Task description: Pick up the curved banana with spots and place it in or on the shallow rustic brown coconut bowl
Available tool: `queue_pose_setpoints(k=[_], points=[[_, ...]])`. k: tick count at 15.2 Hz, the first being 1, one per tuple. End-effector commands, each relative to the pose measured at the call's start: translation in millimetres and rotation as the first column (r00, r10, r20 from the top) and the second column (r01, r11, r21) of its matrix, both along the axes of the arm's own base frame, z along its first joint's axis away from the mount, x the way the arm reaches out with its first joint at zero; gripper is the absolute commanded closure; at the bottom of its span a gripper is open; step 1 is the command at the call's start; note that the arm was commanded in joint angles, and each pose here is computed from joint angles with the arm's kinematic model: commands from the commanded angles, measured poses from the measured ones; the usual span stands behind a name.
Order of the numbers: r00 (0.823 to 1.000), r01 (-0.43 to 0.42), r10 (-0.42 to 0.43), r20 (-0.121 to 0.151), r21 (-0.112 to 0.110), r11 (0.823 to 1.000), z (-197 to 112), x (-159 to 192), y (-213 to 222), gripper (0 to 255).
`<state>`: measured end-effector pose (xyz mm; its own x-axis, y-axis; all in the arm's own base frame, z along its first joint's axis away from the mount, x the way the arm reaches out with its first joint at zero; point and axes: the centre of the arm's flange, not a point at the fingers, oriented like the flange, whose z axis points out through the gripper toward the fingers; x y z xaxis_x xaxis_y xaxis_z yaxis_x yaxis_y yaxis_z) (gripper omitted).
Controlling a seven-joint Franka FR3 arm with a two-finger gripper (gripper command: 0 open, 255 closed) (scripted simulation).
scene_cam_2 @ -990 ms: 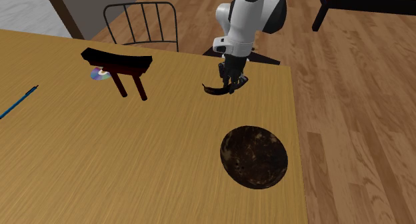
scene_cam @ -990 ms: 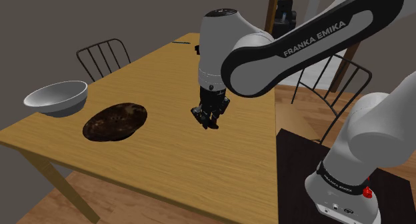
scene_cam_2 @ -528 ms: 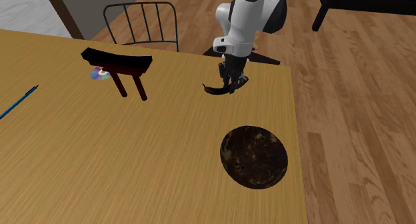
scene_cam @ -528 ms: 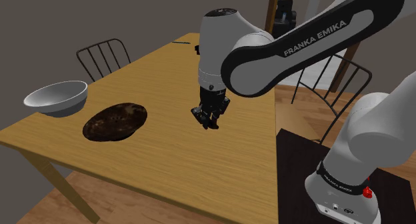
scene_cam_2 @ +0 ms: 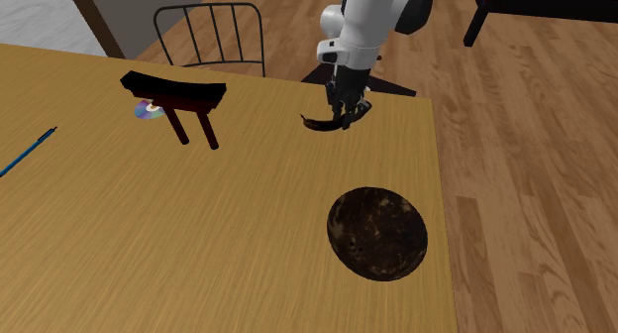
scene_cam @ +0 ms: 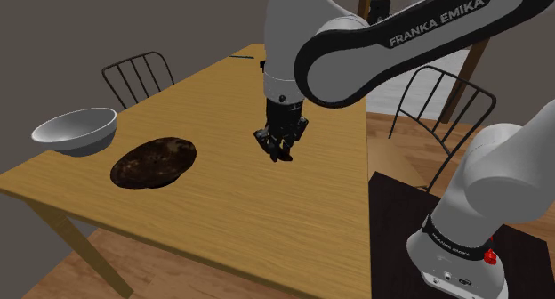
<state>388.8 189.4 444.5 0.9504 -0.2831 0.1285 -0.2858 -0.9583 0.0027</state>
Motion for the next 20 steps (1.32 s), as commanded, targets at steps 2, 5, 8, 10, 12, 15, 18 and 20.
queue_pose_setpoints(k=[2,5,8,10,12,15,18,20], points=[[1.000,0.000,0.000,0.000,0.000,1.000,16.7,-0.3,-0.1,255],[1.000,0.000,0.000,0.000,0.000,1.000,32.6,-0.3,-0.1,255],[1.000,0.000,0.000,0.000,0.000,1.000,48.4,-0.3,-0.1,255],[1.000,0.000,0.000,0.000,0.000,1.000,59.0,-0.3,-0.1,255],[1.000,0.000,0.000,0.000,0.000,1.000,69.5,-0.3,-0.1,255],[1.000,0.000,0.000,0.000,0.000,1.000,78.5,8.4,9.8,255],[1.000,0.000,0.000,0.000,0.000,1.000,78.1,34.5,39.6,255],[1.000,0.000,0.000,0.000,0.000,1.000,77.8,51.9,59.4,255]])
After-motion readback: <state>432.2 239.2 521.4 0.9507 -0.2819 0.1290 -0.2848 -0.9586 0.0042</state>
